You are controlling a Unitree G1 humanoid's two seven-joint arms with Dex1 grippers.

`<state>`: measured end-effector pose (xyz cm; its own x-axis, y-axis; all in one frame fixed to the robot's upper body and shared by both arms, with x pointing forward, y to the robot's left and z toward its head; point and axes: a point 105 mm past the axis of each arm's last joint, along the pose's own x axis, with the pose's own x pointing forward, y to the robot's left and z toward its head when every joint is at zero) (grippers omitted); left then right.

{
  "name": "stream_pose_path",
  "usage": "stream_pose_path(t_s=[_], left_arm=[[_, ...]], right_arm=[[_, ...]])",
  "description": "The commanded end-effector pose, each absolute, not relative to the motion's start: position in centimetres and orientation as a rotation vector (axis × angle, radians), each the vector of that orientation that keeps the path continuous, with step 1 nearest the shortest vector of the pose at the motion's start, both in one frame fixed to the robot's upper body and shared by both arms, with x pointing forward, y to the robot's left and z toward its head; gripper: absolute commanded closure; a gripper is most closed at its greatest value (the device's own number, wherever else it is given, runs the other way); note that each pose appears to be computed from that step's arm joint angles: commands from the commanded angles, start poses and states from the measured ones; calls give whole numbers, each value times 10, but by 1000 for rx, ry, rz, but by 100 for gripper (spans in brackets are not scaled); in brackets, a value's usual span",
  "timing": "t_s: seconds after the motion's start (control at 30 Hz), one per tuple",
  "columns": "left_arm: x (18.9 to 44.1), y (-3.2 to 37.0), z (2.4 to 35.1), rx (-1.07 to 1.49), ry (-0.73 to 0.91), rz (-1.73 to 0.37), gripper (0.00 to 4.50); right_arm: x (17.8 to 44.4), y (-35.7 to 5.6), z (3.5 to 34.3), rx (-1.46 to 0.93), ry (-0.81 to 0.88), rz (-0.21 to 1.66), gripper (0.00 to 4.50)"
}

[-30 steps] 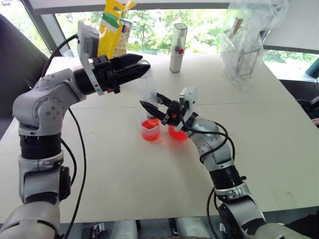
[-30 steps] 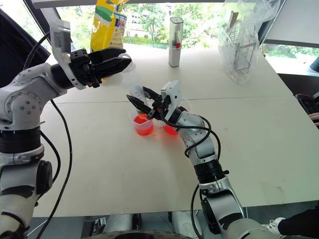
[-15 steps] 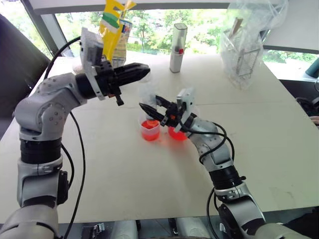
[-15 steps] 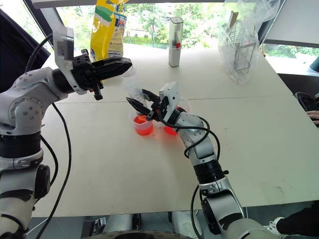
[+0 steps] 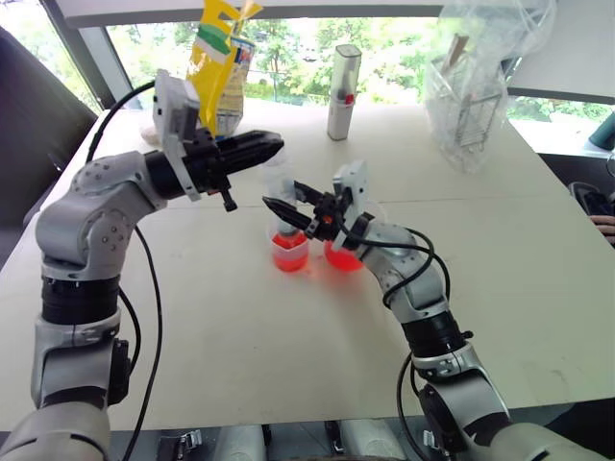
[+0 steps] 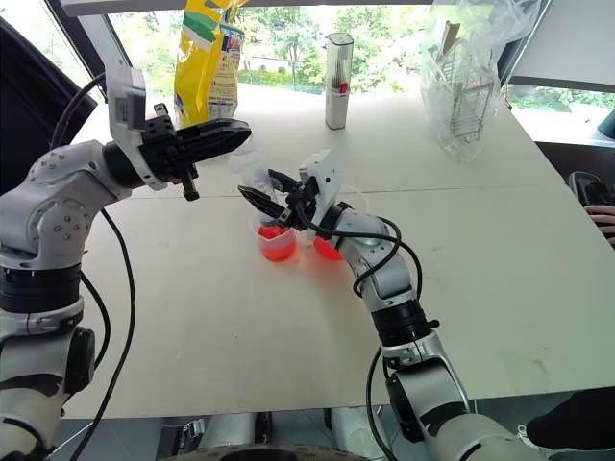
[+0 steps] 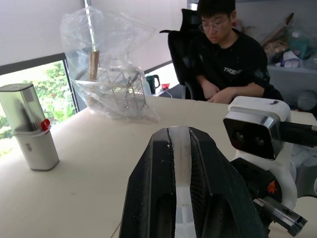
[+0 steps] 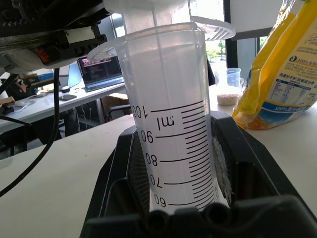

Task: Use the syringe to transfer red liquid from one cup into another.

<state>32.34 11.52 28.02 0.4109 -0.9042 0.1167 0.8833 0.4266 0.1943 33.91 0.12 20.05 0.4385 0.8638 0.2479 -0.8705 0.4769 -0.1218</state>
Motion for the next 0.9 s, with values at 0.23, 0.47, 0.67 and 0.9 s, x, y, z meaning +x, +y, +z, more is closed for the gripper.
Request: stream_pose_path(t_s=[0.23, 0.47, 0.67, 0.9], left_arm=[[324, 112, 243, 136, -76, -1129, 447], [328, 117, 257, 113, -116, -1087, 283], [329, 127, 275, 113, -168, -1038, 10], [326, 160, 284, 145, -184, -938, 10]], right_arm=[[327, -15, 285, 77, -589, 1030, 314], [326, -11, 269, 62, -536, 1045, 314], [326, -8, 259, 60, -495, 1052, 314], [324, -6, 253, 68, -468, 1064, 314]])
